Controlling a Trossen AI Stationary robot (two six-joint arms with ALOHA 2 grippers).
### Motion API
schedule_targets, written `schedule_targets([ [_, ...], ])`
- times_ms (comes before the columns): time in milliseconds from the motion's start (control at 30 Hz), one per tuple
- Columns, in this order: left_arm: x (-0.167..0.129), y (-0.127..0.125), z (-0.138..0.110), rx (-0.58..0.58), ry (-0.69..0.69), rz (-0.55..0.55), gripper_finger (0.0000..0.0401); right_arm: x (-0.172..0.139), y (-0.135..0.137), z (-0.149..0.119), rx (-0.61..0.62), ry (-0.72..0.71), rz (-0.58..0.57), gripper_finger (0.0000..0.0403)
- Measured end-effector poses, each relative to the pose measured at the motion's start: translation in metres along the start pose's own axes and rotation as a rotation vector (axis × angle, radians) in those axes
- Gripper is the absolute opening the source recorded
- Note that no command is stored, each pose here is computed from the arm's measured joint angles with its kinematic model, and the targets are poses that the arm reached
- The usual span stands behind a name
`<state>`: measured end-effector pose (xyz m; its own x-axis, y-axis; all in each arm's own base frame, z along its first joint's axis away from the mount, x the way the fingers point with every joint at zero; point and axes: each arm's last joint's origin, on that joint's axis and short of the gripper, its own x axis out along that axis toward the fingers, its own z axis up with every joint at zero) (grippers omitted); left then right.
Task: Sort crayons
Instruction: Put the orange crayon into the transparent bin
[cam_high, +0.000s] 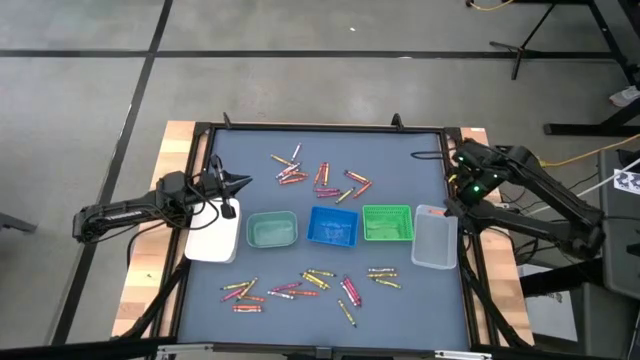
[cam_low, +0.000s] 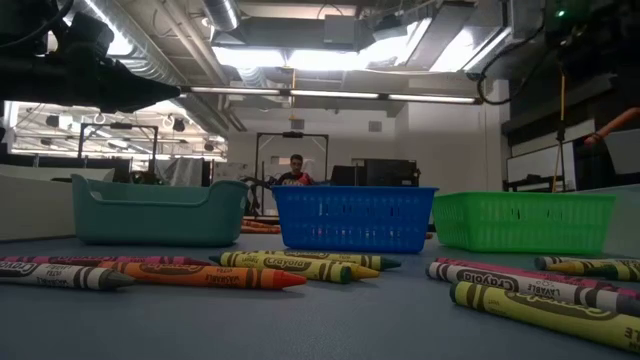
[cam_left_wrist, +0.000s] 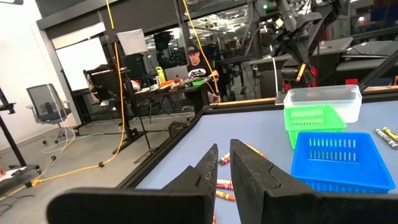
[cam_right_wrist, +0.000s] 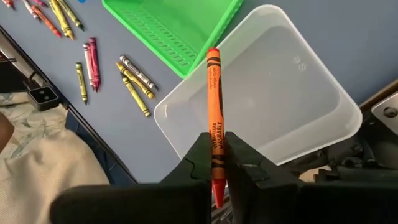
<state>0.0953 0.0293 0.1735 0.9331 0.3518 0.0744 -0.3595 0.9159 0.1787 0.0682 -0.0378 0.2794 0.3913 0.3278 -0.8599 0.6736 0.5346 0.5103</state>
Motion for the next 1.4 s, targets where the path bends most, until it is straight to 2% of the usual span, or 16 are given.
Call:
schedule_targets([
  [267, 0.000, 0.000, 0.000, 0.000, 0.000, 0.000, 0.0029, 0.001, -0.001, 0.003, 0.009, 0.007, -0.039, 0.0027],
  [567, 0.000, 0.000, 0.000, 0.000, 0.000, -0.001, 0.0029, 0.001, -0.002, 0.004, 0.008, -0.005, -0.082, 0.0114],
  [733, 0.000, 0.000, 0.000, -0.002, -0.004, -0.004, 0.0029, 0.001, -0.002, 0.009, -0.021, -0.068, -0.112, 0.0130],
  [900, 0.000, 0.000, 0.006, -0.022, -0.073, -0.036, 0.0029, -0.001, 0.003, 0.026, -0.109, -0.228, -0.065, 0.0130],
  [1100, -0.001, 0.002, 0.018, -0.160, -0.195, -0.042, 0.0036, -0.007, 0.012, 0.047, -0.312, -0.432, -0.037, 0.0131],
  [1233, 0.002, 0.003, 0.023, -0.194, -0.240, -0.028, 0.0066, -0.009, 0.016, 0.060, -0.394, -0.512, -0.034, 0.0131],
  [1400, 0.010, 0.005, 0.027, -0.239, -0.243, 0.045, 0.0113, -0.009, 0.019, 0.074, -0.492, -0.571, -0.044, 0.0131],
])
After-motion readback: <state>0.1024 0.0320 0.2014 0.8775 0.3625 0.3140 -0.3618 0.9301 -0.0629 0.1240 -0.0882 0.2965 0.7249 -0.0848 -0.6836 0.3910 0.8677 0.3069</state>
